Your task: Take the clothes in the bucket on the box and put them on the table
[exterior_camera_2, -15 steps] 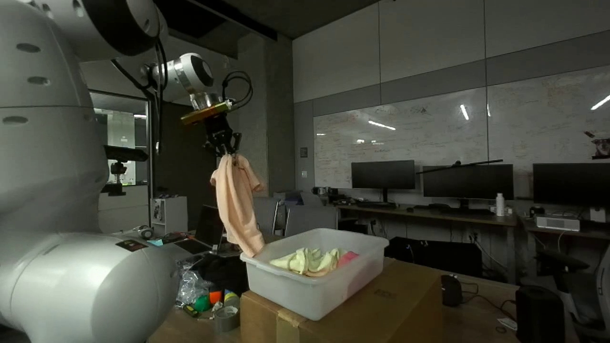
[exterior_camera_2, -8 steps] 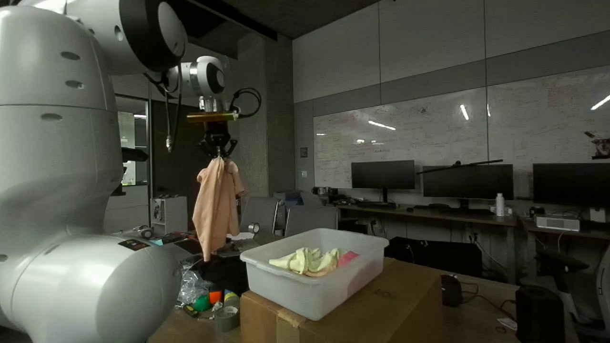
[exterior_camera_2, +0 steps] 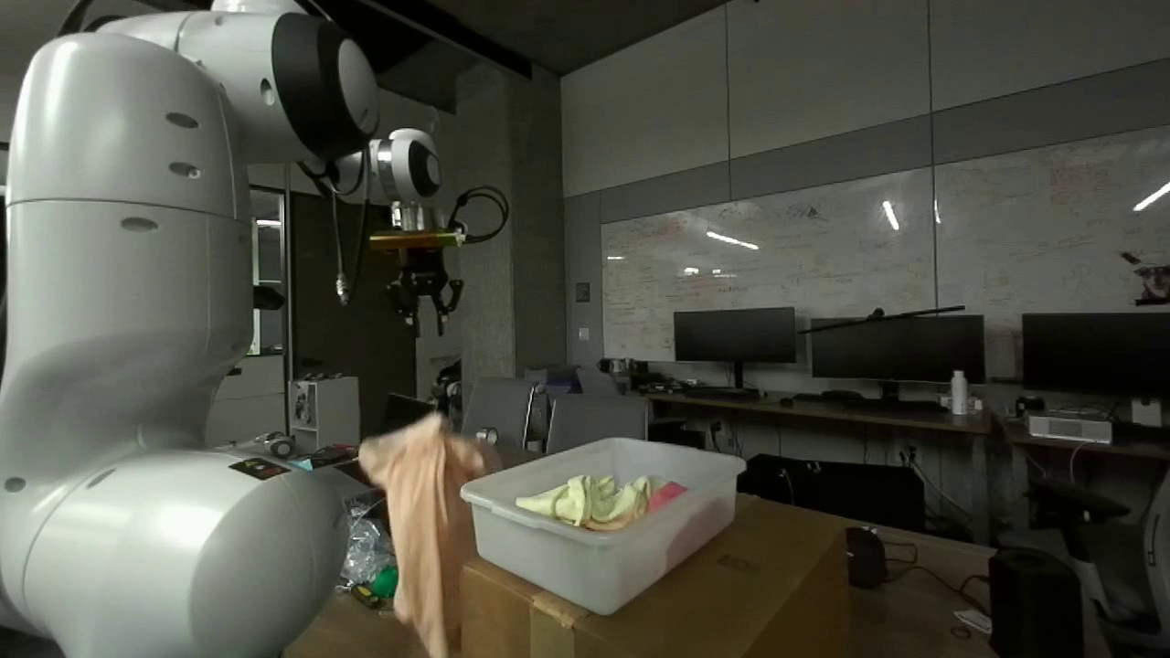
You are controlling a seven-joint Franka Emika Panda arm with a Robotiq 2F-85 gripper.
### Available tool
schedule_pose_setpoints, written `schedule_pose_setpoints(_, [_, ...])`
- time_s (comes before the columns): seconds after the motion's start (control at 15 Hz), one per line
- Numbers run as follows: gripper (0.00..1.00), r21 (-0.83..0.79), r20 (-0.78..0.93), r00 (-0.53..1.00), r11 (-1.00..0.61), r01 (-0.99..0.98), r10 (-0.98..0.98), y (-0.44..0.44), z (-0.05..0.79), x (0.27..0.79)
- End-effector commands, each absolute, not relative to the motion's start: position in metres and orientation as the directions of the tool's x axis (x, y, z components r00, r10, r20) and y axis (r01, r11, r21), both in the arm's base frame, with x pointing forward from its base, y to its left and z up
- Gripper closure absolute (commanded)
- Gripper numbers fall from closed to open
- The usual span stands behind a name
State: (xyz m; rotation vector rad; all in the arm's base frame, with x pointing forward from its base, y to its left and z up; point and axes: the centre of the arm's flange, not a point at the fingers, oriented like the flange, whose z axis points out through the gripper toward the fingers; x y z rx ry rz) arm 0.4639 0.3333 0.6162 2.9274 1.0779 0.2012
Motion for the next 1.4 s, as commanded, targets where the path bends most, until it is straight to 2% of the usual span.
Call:
schedule_pose_setpoints(0.0, [0.25,0.101,0.09,0.743,-0.748,0.656,0.664,0.333,0.621,0.468])
schedule_pose_setpoints(0.13, [0.09,0.122,0.088,0.765,-0.769,0.627,0.638,0.322,0.619,0.468])
schedule_pose_setpoints(0.27, [0.0,0.139,0.098,0.806,-0.81,0.57,0.584,0.302,0.618,0.474])
schedule_pose_setpoints(0.73, [0.0,0.108,0.127,0.953,-0.959,0.263,0.276,0.203,0.578,0.506])
schedule_pose_setpoints(1.33, [0.0,0.103,0.067,0.998,-0.994,-0.026,-0.019,0.095,0.501,0.513])
